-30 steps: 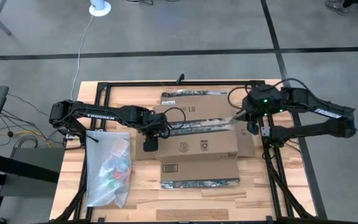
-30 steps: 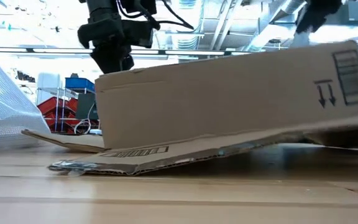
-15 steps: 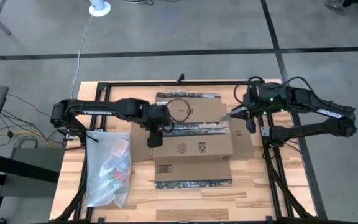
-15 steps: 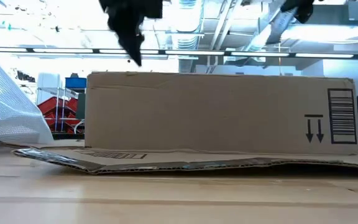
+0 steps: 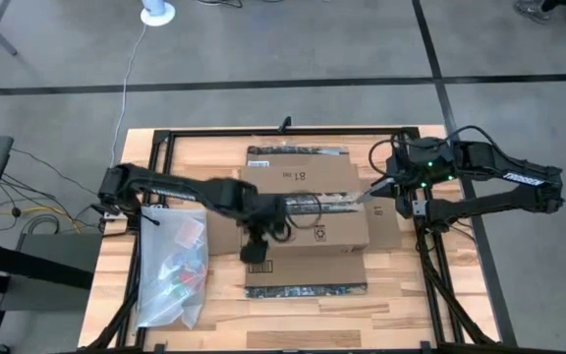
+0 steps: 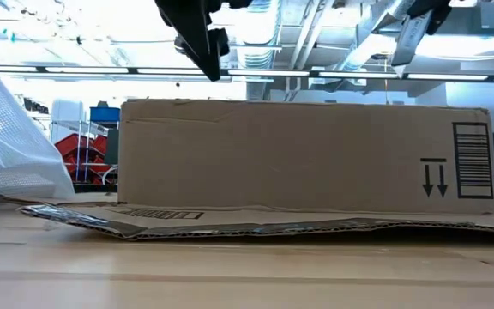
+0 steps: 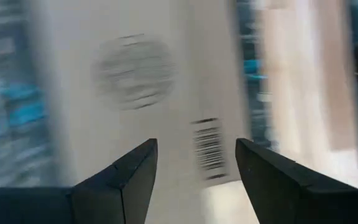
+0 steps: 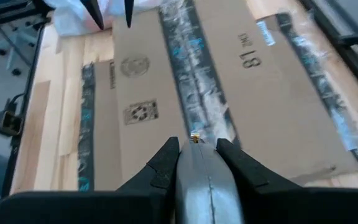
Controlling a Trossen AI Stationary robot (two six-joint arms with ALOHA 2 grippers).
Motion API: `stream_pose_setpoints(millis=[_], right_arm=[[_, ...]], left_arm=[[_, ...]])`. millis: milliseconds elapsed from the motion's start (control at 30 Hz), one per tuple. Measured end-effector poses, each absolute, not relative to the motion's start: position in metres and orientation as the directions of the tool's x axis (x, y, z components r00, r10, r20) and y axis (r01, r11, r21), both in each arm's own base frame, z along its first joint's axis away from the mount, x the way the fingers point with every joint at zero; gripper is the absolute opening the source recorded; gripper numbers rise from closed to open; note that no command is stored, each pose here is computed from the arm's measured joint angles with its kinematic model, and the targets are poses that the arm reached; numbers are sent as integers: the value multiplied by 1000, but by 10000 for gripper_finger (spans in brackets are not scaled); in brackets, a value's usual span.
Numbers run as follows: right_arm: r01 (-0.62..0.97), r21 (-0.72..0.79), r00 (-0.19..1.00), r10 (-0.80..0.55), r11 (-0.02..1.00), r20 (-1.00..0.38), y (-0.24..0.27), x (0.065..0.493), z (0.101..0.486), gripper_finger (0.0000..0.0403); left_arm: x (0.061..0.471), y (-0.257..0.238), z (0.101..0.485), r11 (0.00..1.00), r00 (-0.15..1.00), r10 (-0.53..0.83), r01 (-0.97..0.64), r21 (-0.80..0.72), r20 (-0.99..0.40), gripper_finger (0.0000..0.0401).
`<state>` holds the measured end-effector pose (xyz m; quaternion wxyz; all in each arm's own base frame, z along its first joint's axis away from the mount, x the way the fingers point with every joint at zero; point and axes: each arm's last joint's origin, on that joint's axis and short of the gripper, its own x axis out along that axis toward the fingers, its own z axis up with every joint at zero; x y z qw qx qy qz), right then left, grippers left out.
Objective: Unpack boxes
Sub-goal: Break down the box until it is fully flat
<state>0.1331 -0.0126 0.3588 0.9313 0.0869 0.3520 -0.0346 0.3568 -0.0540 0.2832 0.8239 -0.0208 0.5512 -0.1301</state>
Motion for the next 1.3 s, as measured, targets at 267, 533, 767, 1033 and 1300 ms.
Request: stream_pose_setpoints(millis=[267,533,767,1033,1300], right_arm=[[87,139,740,29,986,-672,-7,133,358,64],[80,193,734,74,978,-676,1,132,358,64],[59,436,731,259,898,-631,30,130,362,64],[71,607,759,351,792,-548,90,172,303,64],[194,699,826,269,689,-495,130,220,195,64]], left_arm=[[371,-62,262,979,340,-189,136,-150,-921,203],[361,-30,255,997,220,46,48,58,-974,203],[354,-13,256,996,150,63,57,72,-987,203],[363,-15,286,997,258,65,27,75,-964,203],[372,-30,322,998,422,47,15,59,-905,203]])
